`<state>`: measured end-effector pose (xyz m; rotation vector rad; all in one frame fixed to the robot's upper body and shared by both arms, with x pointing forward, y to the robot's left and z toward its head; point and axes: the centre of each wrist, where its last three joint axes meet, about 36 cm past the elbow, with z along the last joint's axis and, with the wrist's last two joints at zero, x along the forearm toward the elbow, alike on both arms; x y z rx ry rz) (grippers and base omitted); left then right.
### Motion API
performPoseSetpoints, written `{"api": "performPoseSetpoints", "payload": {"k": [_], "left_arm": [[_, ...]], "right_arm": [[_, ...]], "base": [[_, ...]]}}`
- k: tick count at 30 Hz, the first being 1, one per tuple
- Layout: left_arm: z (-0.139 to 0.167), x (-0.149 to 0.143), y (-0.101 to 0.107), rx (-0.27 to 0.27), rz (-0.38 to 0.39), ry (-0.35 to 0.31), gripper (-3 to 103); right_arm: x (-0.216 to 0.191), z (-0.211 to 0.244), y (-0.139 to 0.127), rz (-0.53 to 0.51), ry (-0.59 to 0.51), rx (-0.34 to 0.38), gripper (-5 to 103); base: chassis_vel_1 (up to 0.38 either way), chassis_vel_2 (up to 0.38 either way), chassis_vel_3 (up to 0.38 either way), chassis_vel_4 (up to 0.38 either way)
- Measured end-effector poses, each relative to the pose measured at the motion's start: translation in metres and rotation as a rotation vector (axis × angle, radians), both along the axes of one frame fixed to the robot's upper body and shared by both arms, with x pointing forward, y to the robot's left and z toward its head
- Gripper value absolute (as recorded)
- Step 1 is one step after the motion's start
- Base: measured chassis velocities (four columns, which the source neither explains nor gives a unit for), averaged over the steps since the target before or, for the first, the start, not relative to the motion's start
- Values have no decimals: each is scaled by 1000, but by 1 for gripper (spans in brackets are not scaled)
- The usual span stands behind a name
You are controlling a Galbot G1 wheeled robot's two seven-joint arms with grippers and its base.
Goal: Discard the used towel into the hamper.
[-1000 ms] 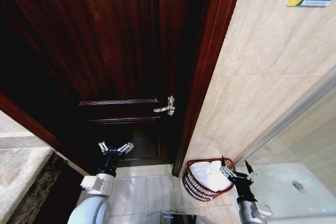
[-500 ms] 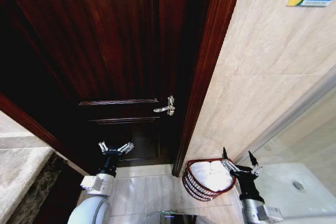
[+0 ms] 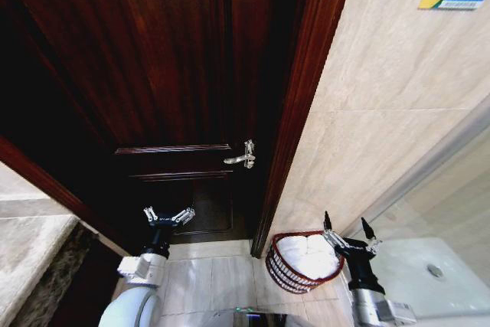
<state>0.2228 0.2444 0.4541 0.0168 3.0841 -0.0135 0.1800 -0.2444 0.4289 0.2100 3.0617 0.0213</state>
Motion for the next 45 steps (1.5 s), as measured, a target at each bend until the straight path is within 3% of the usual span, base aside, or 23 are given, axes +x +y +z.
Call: {"api": "performPoseSetpoints", "payload": {"k": [45], "left_arm": [[0,0,0,0,0,0,100]], "right_arm": [[0,-1,0,0,5,0,100]], "base": [[20,21,22,21]]}}
